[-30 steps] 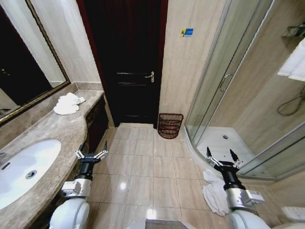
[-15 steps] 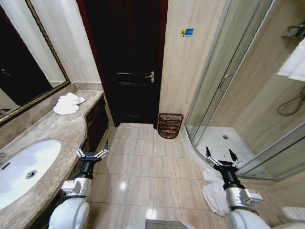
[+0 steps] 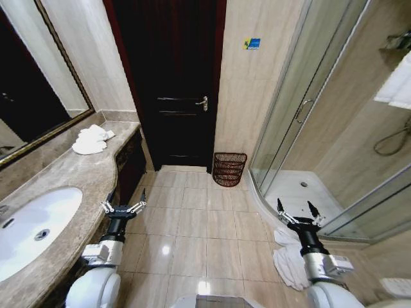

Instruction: Discard the used towel into the hamper.

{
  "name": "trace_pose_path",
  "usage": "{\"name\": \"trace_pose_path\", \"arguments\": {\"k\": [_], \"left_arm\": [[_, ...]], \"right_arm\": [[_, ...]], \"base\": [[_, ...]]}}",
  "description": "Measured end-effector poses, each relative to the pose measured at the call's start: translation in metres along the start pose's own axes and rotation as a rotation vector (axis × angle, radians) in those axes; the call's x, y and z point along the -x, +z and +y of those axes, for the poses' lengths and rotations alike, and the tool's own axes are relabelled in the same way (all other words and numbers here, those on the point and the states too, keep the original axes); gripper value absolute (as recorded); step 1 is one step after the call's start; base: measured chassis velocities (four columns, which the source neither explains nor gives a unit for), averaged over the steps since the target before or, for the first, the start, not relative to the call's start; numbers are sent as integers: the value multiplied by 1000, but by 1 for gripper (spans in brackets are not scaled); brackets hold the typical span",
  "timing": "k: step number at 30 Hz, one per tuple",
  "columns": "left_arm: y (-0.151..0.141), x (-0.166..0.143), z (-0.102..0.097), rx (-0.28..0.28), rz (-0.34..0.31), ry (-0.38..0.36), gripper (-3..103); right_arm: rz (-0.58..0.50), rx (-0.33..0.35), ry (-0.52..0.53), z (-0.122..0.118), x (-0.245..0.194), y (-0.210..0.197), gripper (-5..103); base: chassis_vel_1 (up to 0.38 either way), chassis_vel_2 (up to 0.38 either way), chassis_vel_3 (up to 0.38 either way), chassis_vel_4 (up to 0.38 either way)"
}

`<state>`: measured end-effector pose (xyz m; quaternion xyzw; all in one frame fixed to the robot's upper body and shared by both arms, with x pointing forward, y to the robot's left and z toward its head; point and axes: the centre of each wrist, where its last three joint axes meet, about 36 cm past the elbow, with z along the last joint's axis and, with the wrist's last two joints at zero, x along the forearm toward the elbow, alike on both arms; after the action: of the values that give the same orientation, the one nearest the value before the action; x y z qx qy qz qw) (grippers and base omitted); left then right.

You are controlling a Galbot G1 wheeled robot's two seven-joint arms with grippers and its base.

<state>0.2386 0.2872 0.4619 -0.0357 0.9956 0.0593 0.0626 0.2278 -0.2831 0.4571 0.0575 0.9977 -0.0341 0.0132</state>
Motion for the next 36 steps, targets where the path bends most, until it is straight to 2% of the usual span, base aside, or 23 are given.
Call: {"name": "trace_pose_path", "arguments": {"k": [3,12,24,36], "left_arm": [[-4,4,-1,-4,21,12,100],[-9,13,0,-4,21,80,100],[-8,11,3,-15,15,67,100],[-9,12,1,-29,6,50,100]], "right_arm": [[4,8,4,-1,0,2,100],[-20,-10,-3,-12,-4,14,100],[-13,27,-30,-8,-4,9,100],[-16,8,-63,-9,4,4,100]], "base": [[0,0,0,0],[0,0,0,0],[0,0,0,0],[0,0,0,0]]}}
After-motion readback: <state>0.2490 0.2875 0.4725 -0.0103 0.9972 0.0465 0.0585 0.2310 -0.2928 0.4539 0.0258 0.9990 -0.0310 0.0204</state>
